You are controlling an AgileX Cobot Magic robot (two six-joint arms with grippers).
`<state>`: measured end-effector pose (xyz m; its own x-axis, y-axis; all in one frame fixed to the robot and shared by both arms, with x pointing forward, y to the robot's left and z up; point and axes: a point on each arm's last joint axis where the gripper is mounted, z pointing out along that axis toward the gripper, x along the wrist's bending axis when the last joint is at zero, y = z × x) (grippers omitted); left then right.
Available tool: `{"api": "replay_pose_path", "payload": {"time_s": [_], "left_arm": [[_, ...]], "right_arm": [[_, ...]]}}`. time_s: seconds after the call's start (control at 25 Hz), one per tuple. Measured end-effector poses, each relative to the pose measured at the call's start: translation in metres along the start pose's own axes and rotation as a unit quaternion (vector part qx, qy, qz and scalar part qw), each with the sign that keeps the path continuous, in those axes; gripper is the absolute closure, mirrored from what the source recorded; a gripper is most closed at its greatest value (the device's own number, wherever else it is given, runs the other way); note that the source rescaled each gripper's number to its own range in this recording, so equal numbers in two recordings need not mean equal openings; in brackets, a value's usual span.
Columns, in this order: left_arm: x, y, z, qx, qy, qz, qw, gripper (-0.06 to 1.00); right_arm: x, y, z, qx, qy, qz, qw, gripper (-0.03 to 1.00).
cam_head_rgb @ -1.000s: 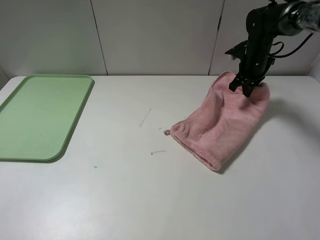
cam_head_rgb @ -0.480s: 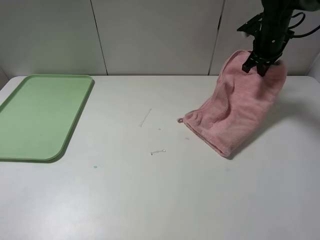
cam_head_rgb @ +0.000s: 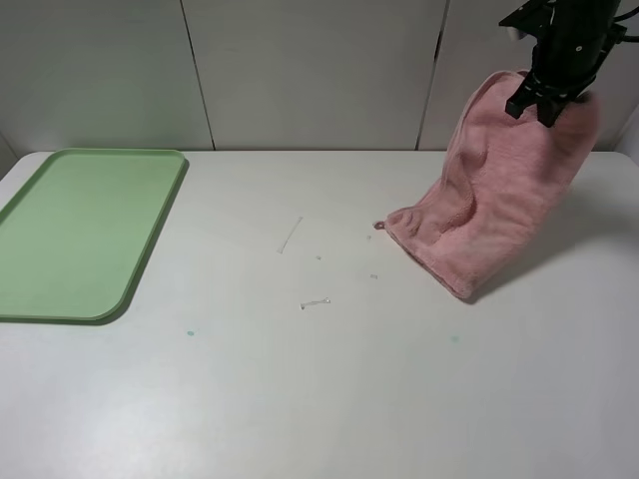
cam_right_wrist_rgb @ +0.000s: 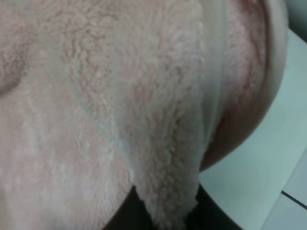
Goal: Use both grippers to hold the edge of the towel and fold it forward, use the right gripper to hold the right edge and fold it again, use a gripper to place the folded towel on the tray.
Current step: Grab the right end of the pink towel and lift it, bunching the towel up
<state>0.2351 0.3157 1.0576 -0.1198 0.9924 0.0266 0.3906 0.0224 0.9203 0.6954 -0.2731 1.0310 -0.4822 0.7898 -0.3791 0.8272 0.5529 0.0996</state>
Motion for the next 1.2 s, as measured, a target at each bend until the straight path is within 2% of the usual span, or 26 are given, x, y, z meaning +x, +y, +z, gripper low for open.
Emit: {"api": "replay_pose_path", "payload": {"time_s": [0.2, 0.36, 0.84, 1.2], "left_arm": [[0.0, 0.0, 0.0, 0.0, 0.0, 0.0, 1.0, -0.04], [0.0, 0.0, 0.0, 0.0, 0.0, 0.0, 1.0, -0.04], [0.0, 0.0, 0.0, 0.0, 0.0, 0.0, 1.0, -0.04], [0.0, 0.0, 0.0, 0.0, 0.0, 0.0, 1.0, -0.04]], "right_arm": [[-0.004, -0.005, -0.037, -0.046, 0.011, 0.024, 0.999, 0.88], [-0.006, -0.006, -0.048, -0.059, 0.009, 0.03, 0.998, 0.88], [0.006, 0.005, 0.005, -0.021, 0.025, 0.014, 0.999, 0.88], [0.017, 0.006, 0.011, -0.006, 0.054, 0.027, 0.998, 0.88]]}}
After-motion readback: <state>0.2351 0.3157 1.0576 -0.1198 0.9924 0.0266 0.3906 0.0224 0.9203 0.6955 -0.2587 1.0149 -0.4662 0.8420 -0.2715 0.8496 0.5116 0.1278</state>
